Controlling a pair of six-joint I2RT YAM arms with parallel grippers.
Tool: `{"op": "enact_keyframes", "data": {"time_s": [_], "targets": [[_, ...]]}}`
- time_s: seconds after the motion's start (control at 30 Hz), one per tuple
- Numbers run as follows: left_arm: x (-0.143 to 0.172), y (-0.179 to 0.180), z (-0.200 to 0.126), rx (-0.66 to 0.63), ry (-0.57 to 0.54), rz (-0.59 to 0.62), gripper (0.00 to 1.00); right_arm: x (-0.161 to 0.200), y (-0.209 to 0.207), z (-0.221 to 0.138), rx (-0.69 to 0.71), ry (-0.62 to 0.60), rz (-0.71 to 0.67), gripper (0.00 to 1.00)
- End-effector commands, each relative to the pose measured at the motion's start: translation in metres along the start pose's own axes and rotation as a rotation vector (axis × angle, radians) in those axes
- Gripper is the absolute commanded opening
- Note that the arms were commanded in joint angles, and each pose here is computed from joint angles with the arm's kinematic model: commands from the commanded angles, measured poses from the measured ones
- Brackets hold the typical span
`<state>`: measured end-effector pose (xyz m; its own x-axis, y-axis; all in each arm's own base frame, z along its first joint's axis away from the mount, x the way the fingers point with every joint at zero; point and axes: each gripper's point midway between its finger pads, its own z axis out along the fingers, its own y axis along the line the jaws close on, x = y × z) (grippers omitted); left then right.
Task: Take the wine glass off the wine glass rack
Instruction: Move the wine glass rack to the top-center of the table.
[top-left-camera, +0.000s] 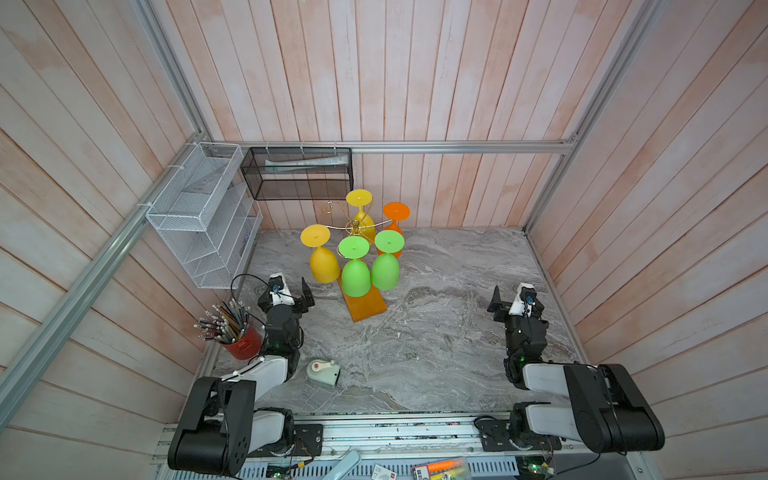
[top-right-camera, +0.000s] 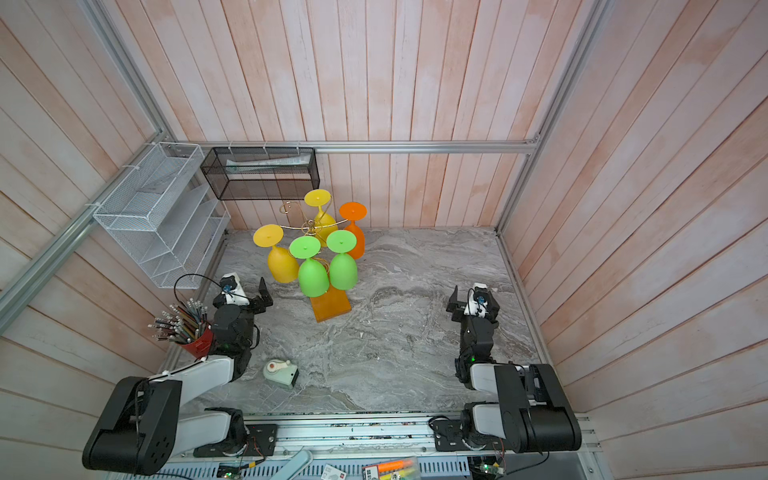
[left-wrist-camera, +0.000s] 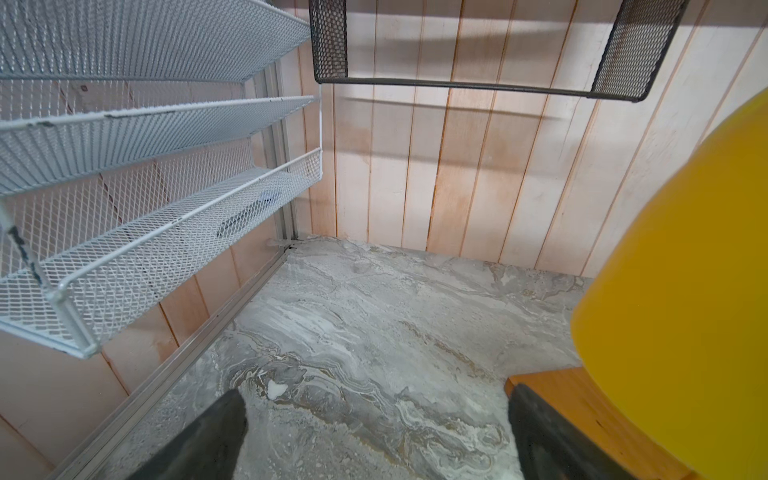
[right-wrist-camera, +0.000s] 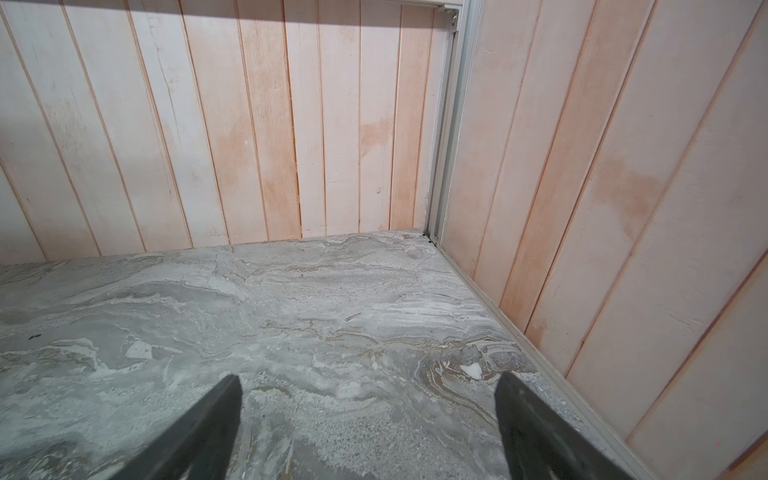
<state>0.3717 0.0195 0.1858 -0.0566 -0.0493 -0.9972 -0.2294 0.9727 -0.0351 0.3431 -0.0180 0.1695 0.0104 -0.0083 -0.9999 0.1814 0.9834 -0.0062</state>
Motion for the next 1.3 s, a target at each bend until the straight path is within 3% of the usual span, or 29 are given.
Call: {"op": "enact_keyframes", "data": {"time_s": [0.0,0.23,0.37,0.57,0.7,0.83,0.97,1.27], "targets": [[0.008,0.002,0.006,-0.029,0.076,-0.018,1.0,-0.009,-0.002,0.0,0.035,-0.005,-0.019,0.94],[0.016,0.0,0.016,-0.042,0.135,-0.05,1.0,-0.063,0.011,-0.001,0.001,-0.046,0.101,0.93],[0.019,0.005,0.02,-0.044,0.167,-0.132,1.0,-0.074,0.031,-0.008,-0.103,-0.027,0.292,0.92],[0.022,0.01,0.027,-0.058,0.229,-0.203,1.0,-0.055,0.104,-0.023,-0.296,0.122,0.421,0.91],[0.032,0.01,0.035,-0.061,0.326,-0.305,1.0,-0.034,0.15,-0.039,-0.426,0.232,0.519,0.91],[0.042,0.011,0.038,-0.042,0.407,-0.426,1.0,-0.018,0.186,-0.051,-0.516,0.31,0.526,0.9],[0.047,-0.003,0.042,0.02,0.473,-0.467,0.99,-0.007,0.218,-0.062,-0.61,0.348,0.455,0.85],[0.066,-0.026,0.045,0.117,0.612,-0.604,0.93,0.012,0.27,-0.084,-0.796,0.451,0.471,0.75]]}}
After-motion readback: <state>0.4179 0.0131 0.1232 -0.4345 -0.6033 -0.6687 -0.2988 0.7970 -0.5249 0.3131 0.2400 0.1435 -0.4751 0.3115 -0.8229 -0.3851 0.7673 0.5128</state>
